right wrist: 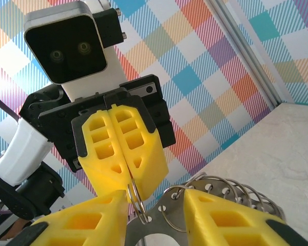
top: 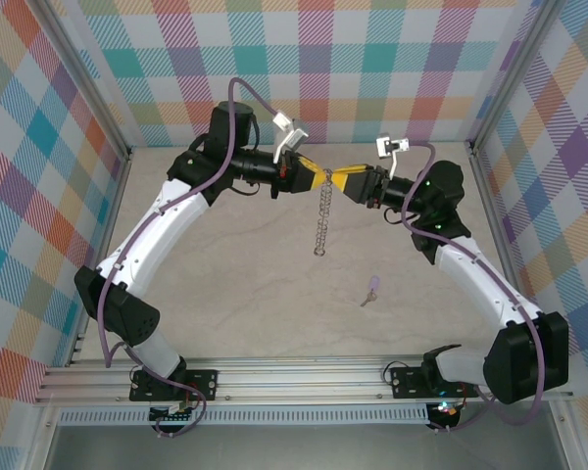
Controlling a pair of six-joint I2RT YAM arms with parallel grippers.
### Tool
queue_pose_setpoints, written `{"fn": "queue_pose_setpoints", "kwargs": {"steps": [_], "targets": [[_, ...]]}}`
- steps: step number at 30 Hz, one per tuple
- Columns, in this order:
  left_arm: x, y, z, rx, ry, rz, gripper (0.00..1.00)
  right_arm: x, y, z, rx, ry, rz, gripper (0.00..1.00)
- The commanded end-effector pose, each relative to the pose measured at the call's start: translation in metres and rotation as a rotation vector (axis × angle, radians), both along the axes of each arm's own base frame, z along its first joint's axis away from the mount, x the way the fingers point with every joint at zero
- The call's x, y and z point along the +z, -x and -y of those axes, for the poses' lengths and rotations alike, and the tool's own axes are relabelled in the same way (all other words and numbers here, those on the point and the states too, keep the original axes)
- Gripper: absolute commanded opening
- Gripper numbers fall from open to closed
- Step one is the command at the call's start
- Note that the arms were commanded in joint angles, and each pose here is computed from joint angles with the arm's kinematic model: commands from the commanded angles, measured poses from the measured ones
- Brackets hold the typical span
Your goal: Put the keys on the keyring
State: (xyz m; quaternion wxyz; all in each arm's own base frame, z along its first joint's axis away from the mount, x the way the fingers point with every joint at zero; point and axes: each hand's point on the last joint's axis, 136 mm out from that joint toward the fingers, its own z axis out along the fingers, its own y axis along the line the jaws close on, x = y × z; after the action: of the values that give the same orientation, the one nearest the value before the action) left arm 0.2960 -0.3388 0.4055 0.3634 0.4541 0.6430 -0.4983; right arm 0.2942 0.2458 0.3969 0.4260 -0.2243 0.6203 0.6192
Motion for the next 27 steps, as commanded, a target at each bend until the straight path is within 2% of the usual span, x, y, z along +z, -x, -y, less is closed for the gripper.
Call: {"fn": "queue_pose_setpoints", "kwargs": {"steps": [1,14,17,23,27], "targets": [[0.018,0.010,0.002,-0.044,0.033,0.042,0.00,0.013,0.007,-0.004,0.024,-0.001,0.064,0.30],[0.016,0.008,0.004,-0.049,0.033,0.036,0.00,0.011,0.008,-0.010,0.040,0.005,0.065,0.09],[0.017,0.007,0.004,-0.044,0.034,0.038,0.00,0.009,0.009,-0.010,0.043,0.008,0.066,0.00],[0.014,-0.005,0.003,0.021,0.020,0.037,0.01,0.009,0.004,-0.006,-0.011,0.005,0.082,0.00],[0.019,-0.014,-0.007,0.081,0.054,0.020,0.27,0.012,-0.001,-0.002,-0.056,0.001,0.096,0.00]]}}
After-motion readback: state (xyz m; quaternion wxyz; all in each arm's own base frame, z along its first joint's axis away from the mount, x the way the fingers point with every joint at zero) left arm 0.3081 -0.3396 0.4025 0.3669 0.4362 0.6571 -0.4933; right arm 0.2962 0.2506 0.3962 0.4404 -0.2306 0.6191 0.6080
